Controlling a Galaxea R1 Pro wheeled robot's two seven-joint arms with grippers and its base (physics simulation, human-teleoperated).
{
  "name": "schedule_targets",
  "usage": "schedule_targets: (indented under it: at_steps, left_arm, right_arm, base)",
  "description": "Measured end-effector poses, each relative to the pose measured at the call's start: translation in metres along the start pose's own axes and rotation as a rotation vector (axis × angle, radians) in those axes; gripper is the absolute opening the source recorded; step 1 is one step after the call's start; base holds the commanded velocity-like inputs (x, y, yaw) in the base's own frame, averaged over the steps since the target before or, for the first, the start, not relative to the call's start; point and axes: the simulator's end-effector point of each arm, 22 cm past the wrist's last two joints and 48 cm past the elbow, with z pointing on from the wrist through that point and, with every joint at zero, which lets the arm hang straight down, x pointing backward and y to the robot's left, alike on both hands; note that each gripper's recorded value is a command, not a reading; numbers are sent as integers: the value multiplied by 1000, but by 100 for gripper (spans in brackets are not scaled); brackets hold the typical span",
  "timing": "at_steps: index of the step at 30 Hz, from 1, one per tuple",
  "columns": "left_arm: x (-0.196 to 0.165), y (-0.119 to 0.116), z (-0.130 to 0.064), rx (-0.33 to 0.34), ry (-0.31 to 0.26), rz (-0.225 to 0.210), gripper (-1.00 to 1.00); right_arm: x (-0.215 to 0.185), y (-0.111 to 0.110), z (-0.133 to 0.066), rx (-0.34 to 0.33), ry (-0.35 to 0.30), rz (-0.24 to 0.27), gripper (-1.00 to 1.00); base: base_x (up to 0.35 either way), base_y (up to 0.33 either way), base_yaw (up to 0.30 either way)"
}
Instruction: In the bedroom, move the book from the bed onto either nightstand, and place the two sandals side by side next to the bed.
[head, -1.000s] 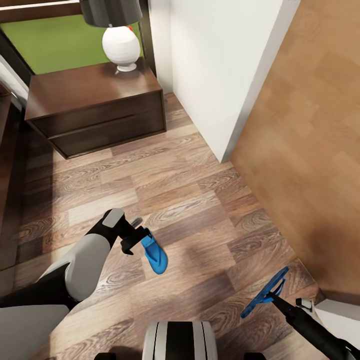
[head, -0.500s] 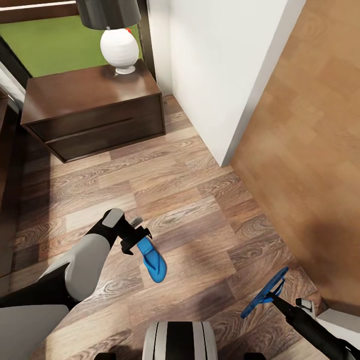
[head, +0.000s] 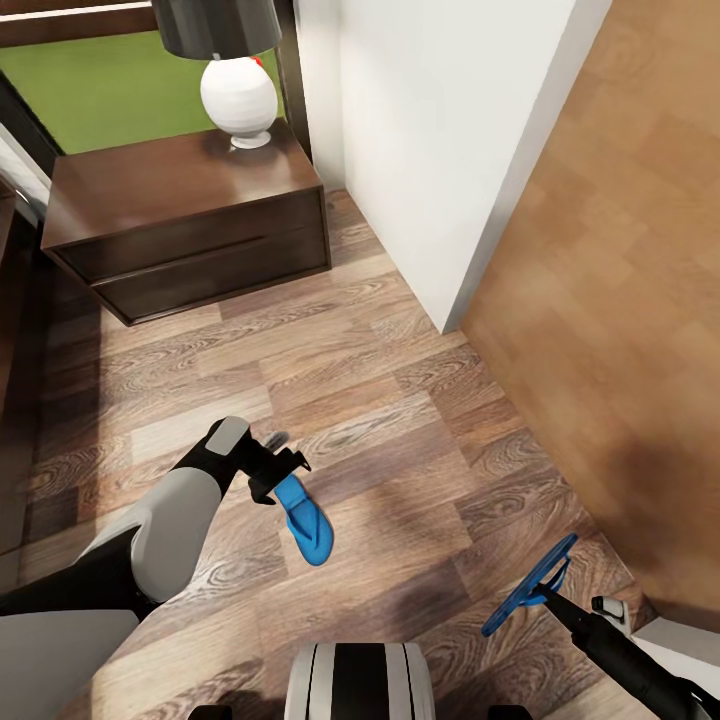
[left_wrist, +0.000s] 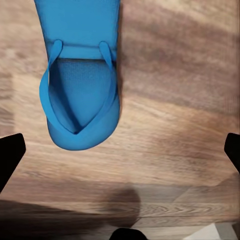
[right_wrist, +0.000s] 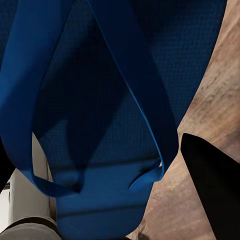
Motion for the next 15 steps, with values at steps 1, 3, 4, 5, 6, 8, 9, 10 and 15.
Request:
schedule_targets:
  at_steps: [1, 3, 4, 5, 6, 8, 9, 10, 15]
  left_arm:
    - [0, 0, 0, 2, 0, 1, 100]
    - [0, 0, 0, 2, -1, 1, 100]
    - [-1, 1, 0, 0, -2, 1, 100]
    - [-1, 1, 0, -1, -3, 1, 100]
    - [-2, 1, -1, -2, -3, 0, 100]
    - [-3, 2, -1, -4, -5, 0, 100]
    - [-3, 3, -1, -4, -6, -1, 100]
    - [-3, 3, -1, -6, -7, -1, 100]
    - [-4, 4, -1, -9, -9, -1, 100]
  right_arm:
    - [0, 0, 0, 0, 0, 0, -100]
    - [0, 0, 0, 0, 0, 0, -100]
    - [0, 0, 0, 0, 0, 0, -100]
    - [0, 0, 0, 0, 1, 0, -100]
    - [0, 0, 0, 0, 0, 0, -100]
    - [0, 0, 0, 0, 0, 0, -100]
    - [0, 0, 0, 0, 0, 1, -100]
    - [0, 0, 0, 0, 1, 0, -100]
    - [0, 0, 0, 0, 1, 0, -100]
  base:
    - [0, 0, 0]
    - [0, 0, 0]
    - [0, 0, 0]
    - [0, 0, 0]
    - [0, 0, 0]
    - [0, 0, 0]
    - [0, 0, 0]
    - [0, 0, 0]
    - [0, 0, 0]
